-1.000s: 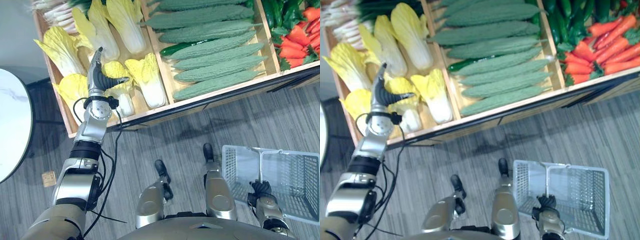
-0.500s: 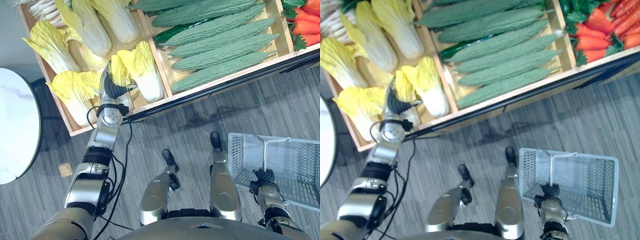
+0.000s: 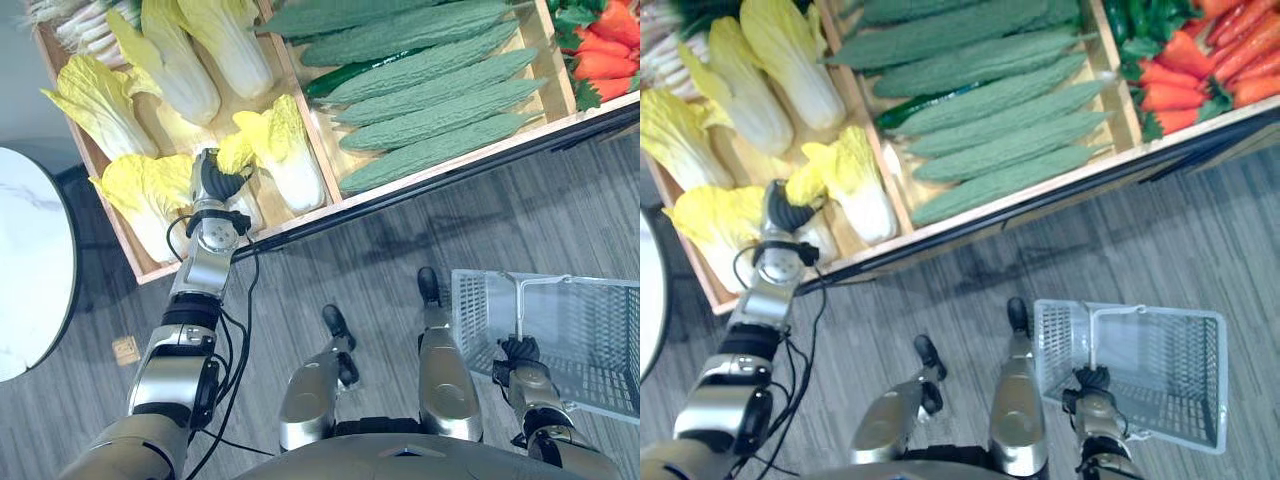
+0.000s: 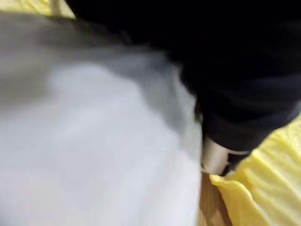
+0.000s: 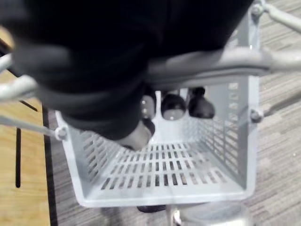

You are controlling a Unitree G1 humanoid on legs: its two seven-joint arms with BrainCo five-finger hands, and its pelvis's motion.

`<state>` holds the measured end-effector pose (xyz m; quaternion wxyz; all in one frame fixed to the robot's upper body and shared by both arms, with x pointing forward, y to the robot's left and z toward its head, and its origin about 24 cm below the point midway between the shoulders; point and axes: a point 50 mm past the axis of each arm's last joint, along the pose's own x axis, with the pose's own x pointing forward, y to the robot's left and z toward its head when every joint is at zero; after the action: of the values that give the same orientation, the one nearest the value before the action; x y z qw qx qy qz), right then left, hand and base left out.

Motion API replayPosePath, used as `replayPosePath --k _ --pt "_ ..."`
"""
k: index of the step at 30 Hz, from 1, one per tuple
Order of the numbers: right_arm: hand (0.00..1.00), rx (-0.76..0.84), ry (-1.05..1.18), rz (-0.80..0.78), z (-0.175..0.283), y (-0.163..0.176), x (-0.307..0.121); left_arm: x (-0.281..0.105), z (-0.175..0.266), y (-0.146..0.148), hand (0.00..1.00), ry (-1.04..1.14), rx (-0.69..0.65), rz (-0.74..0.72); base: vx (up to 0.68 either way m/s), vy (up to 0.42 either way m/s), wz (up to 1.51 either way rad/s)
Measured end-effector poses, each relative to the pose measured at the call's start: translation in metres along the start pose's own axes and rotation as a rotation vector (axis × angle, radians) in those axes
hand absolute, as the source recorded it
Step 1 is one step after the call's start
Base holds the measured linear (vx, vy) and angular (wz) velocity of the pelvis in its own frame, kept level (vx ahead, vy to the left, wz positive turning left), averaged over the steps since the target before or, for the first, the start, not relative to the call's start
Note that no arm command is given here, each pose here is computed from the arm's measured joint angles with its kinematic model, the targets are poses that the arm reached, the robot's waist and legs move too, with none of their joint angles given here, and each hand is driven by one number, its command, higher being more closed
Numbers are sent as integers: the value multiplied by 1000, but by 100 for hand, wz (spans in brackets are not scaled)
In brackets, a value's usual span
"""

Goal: Pick vegetable in the basket

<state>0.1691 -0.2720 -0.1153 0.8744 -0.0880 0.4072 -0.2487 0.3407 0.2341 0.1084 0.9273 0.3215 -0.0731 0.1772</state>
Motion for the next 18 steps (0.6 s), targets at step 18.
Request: replayPosePath --k 18 --pt "100 32 29 1 -47 3 -32 -39 121 40 100 -578 -87 310 -9 -21 -36"
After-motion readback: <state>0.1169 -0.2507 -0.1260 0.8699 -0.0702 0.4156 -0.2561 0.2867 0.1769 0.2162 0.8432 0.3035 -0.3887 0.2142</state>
